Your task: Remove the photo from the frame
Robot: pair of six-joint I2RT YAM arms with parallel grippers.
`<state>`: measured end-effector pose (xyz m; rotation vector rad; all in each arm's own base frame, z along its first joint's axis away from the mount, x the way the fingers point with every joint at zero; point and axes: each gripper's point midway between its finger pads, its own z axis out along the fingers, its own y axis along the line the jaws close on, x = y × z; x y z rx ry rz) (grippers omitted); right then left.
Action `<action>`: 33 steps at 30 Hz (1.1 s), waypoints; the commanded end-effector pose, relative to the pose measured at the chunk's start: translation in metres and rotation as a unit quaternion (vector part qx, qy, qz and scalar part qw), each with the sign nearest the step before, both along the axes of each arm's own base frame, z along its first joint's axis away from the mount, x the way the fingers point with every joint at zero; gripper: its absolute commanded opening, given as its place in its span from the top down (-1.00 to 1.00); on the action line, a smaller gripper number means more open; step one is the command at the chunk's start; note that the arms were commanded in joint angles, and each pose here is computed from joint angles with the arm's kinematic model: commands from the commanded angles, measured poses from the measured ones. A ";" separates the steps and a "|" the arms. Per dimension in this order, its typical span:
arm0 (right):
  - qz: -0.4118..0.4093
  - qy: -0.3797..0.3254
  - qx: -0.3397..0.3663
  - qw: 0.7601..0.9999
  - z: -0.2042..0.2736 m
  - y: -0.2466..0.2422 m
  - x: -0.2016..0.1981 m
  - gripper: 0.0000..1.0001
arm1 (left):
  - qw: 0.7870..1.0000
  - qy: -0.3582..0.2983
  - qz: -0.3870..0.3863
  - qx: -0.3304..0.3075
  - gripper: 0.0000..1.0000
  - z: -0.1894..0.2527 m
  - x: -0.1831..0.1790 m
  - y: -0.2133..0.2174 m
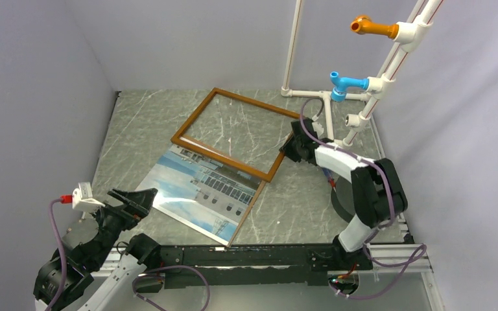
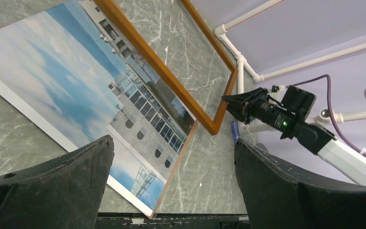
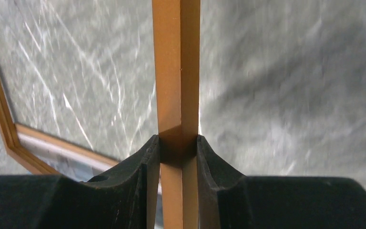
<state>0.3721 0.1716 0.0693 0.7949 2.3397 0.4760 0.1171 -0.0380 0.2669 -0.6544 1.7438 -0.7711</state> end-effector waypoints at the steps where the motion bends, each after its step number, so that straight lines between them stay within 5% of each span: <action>1: 0.027 -0.023 -0.009 0.999 0.011 -0.008 0.041 1.00 | 1.000 -0.020 0.002 -0.002 -0.99 0.010 -0.005 0.006; 9: 0.020 -0.006 -0.044 0.999 -0.008 -0.039 0.061 1.00 | 1.000 -0.016 -0.001 0.002 -0.99 0.011 -0.006 0.005; 33: -0.098 -0.002 -0.107 0.989 -0.008 -0.127 0.030 1.00 | 1.000 -0.010 -0.013 0.006 -0.99 0.008 0.001 -0.004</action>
